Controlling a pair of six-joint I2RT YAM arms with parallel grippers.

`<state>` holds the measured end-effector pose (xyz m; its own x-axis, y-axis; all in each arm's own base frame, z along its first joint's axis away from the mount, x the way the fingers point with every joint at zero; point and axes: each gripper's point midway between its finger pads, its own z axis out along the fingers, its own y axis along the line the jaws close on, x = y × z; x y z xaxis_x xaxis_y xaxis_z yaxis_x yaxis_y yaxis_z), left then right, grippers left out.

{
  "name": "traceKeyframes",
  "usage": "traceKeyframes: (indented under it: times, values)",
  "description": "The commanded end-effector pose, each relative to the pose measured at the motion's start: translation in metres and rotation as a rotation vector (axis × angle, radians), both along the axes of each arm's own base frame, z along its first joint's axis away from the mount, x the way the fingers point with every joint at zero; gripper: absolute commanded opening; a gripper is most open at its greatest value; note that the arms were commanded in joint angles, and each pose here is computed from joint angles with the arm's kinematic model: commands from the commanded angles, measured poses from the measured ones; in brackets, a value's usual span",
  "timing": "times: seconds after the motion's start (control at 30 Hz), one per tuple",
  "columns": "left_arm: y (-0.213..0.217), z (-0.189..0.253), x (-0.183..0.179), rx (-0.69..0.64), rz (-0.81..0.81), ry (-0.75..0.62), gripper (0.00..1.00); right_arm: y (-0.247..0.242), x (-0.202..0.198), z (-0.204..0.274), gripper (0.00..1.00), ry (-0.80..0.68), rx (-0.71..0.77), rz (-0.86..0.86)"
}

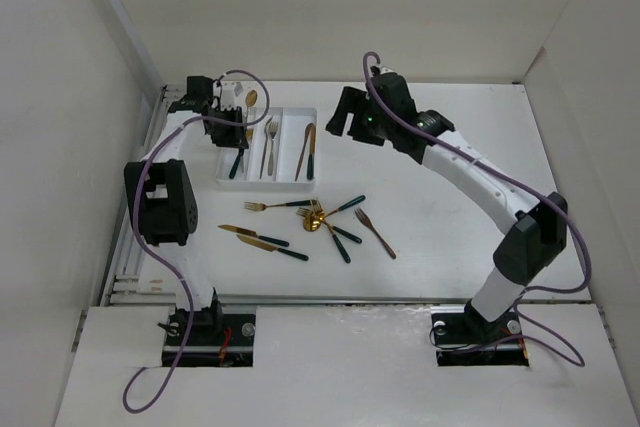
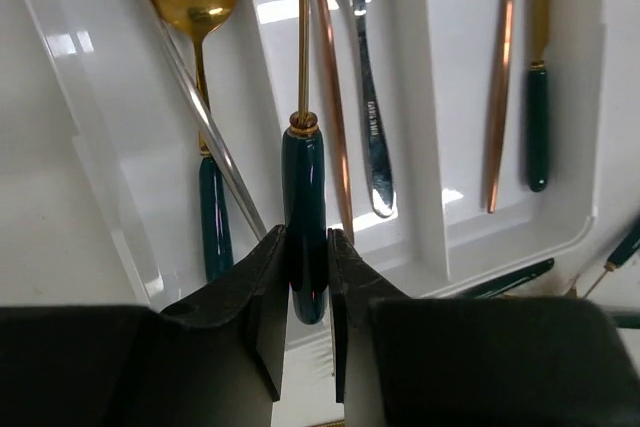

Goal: Sort the eating utensils into containers

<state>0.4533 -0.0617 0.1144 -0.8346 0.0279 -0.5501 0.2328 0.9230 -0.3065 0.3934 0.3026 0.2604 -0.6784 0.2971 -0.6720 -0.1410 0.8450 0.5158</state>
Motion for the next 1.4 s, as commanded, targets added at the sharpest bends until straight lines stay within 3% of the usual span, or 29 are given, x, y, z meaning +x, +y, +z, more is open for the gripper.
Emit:
traceKeyframes:
  times: [0.0, 0.13, 0.17, 0.3, 0.43, 0.5, 0.53, 0.77, 0.8, 0.9, 1.1, 1.23, 1.33, 1.37]
  values:
    - [0.004, -0.002, 0.014, 0.033, 0.041, -0.045, 0.0, -0.037, -0.001, 0.005, 0.83, -0.037, -0.071, -0.057]
    - [0.014, -0.029, 0.018, 0.053, 0.082, 0.007, 0.0, -0.051, -0.016, -0.025, 0.87, 0.038, -0.153, -0.032]
    - [0.014, -0.03, 0.02, 0.053, 0.083, 0.008, 0.0, -0.055, -0.022, -0.038, 0.97, 0.069, -0.185, -0.022]
    - [0.021, -0.041, 0.017, 0.054, 0.14, 0.046, 0.0, -0.075, -0.048, -0.089, 0.97, 0.189, -0.313, 0.022]
    - [0.024, -0.053, 0.008, 0.068, 0.146, 0.079, 0.0, -0.087, -0.081, -0.14, 0.73, 0.298, -0.414, 0.066]
    - [0.022, -0.053, 0.006, 0.065, 0.134, 0.086, 0.05, -0.083, -0.099, -0.156, 0.67, 0.328, -0.444, 0.105]
    - [0.022, -0.061, 0.0, 0.066, 0.132, 0.116, 0.11, -0.09, -0.107, -0.168, 0.66, 0.359, -0.465, 0.108]
    - [0.019, -0.059, 0.0, 0.054, 0.115, 0.114, 0.24, -0.085, -0.137, -0.204, 0.59, 0.448, -0.478, 0.177]
    - [0.019, -0.059, -0.002, 0.054, 0.115, 0.124, 0.34, -0.086, -0.139, -0.21, 0.59, 0.458, -0.485, 0.178]
    - [0.019, -0.054, -0.004, 0.059, 0.107, 0.133, 0.46, -0.086, -0.139, -0.222, 0.59, 0.479, -0.492, 0.172]
    - [0.027, -0.033, 0.0, 0.096, 0.121, 0.087, 0.49, -0.078, -0.134, -0.238, 0.56, 0.481, -0.523, 0.178]
    - [0.027, -0.012, 0.004, 0.094, 0.123, 0.043, 0.5, -0.078, -0.128, -0.243, 0.46, 0.483, -0.54, 0.156]
    - [0.027, 0.006, 0.008, 0.097, 0.118, 0.0, 0.52, -0.078, -0.121, -0.25, 0.25, 0.481, -0.562, 0.143]
    - [0.027, 0.009, 0.008, 0.097, 0.118, 0.0, 0.52, -0.076, -0.116, -0.246, 0.09, 0.465, -0.559, 0.136]
